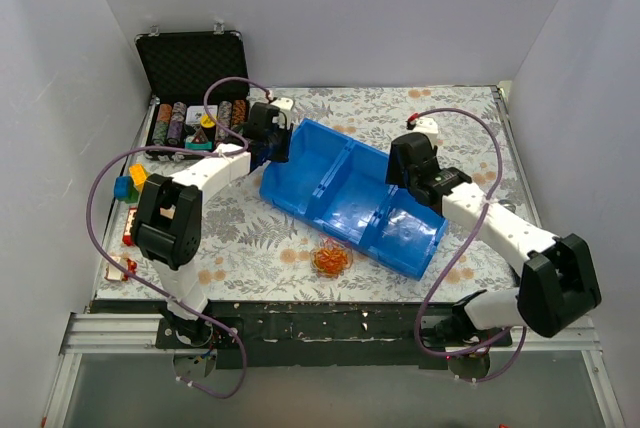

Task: Untangle the cables

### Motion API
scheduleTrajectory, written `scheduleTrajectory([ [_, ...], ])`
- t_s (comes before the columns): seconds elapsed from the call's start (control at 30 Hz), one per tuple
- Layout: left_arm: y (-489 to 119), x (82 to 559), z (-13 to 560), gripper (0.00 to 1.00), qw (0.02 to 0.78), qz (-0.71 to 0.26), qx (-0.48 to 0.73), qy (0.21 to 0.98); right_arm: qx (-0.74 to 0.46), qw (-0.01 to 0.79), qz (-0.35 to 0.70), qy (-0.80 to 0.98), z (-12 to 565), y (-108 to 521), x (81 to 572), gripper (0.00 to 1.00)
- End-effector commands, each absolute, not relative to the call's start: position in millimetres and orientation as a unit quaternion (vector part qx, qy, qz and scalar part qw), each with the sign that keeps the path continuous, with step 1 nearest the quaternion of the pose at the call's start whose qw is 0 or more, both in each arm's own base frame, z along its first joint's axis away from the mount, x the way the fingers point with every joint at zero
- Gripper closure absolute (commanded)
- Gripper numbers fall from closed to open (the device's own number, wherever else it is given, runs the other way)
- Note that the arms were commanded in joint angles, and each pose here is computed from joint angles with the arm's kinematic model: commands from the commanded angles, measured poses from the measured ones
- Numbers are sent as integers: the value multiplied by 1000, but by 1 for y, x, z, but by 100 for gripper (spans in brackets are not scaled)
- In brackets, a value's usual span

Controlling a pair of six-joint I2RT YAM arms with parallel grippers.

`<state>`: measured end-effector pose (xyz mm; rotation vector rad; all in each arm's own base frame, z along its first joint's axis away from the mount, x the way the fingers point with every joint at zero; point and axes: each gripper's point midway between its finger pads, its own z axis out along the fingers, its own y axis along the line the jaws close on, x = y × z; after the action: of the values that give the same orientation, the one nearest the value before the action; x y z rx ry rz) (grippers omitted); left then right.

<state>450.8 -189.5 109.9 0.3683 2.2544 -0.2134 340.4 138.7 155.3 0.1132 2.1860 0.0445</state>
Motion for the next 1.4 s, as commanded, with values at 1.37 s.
scheduleTrajectory([
  [1.37, -157, 475, 115, 64, 440, -34, 57, 896, -23, 443, 6, 896, 135, 206, 466, 52],
])
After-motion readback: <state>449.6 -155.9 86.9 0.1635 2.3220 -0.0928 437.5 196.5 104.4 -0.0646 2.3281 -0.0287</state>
